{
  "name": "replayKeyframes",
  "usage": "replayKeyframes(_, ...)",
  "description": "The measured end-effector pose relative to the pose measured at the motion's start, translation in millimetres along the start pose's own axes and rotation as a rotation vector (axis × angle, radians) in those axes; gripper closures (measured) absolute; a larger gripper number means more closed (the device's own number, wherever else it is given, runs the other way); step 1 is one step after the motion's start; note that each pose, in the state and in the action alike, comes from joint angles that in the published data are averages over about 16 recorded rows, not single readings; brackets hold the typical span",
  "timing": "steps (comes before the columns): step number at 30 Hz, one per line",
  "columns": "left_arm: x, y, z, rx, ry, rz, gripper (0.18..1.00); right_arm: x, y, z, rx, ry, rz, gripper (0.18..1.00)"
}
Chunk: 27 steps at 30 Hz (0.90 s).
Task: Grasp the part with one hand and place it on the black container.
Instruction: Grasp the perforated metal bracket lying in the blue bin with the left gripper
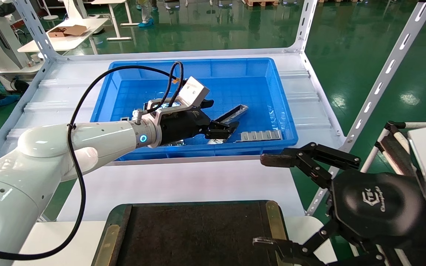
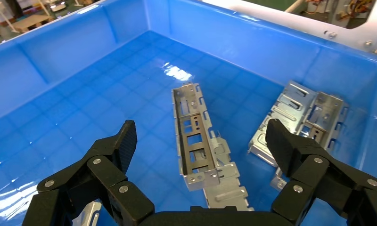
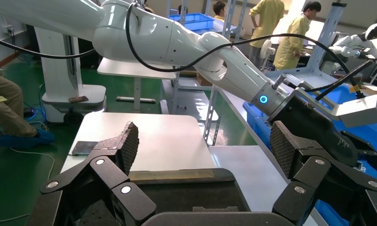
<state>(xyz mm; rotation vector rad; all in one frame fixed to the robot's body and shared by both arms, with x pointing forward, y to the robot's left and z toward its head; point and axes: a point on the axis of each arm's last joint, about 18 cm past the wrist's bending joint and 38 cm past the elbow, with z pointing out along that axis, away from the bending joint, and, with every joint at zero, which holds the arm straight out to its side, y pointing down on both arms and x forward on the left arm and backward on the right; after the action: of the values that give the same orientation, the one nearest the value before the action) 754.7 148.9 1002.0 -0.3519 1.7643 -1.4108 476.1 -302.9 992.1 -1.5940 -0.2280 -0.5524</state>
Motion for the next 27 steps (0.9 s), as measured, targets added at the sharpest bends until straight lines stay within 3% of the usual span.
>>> replayKeyframes(13,12,4,12,-0.014,-0.02,-0.051,0.199,0,0,0,0.0,0.0,0.0,0.198)
replayKeyframes(19,15,6,15,-0.02,-0.029,-0.068,0.239,0,0,0,0.0,0.0,0.0,0.242)
replayKeyframes(27,15,9,16,-0.027,-0.041,-0.083,0.349,0,0,0,0.0,0.0,0.0,0.364)
